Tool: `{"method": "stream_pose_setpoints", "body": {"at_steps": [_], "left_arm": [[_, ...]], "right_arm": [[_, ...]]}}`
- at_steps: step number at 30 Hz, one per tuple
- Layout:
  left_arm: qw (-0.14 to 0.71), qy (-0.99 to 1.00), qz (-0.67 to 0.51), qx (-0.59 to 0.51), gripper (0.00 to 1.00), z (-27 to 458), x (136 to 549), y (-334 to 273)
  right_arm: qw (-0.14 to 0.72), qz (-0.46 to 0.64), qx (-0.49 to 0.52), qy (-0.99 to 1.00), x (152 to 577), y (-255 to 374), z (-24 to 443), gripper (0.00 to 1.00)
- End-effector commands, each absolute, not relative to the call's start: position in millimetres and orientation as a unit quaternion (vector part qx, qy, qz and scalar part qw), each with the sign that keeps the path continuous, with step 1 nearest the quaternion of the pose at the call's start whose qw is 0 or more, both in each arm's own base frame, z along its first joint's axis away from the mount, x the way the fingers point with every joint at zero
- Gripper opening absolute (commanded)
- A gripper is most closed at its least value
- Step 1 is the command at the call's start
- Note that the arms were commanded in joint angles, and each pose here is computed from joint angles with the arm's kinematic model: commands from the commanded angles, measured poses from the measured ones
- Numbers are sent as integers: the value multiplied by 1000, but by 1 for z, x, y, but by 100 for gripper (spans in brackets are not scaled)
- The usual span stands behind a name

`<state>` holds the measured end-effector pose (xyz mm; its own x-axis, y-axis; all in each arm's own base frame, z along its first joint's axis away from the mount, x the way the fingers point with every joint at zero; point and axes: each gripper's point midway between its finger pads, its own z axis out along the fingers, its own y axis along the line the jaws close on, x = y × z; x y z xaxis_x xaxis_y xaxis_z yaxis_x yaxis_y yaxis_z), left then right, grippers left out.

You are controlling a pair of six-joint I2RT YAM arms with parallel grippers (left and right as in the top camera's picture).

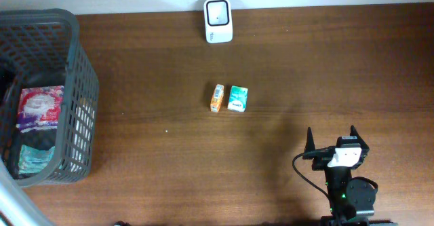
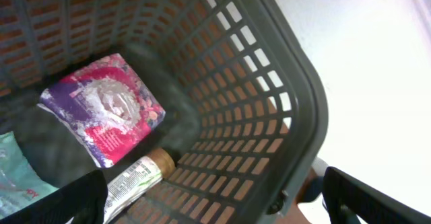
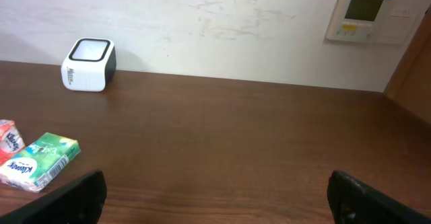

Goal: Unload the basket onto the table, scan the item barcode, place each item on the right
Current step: 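Reach into the basket and grasp the red-purple shower pack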

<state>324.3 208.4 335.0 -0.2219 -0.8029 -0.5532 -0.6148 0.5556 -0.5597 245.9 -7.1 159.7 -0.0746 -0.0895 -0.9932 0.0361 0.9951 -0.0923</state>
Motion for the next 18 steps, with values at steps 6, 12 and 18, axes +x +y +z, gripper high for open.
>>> {"method": "stream_pose_setpoints", "body": {"at_steps": [6,12,18], "left_arm": [[357,780,18,-513,100,259,367,249],[258,807,17,-531,100,180,376,254],[158,818,16,-553,97,113,367,250]], "right_arm": [[679,-53,-15,732,246,-9,157,98],[679,-53,-15,732,246,-9,157,98],[679,-53,-15,732,246,-9,157,98]]}}
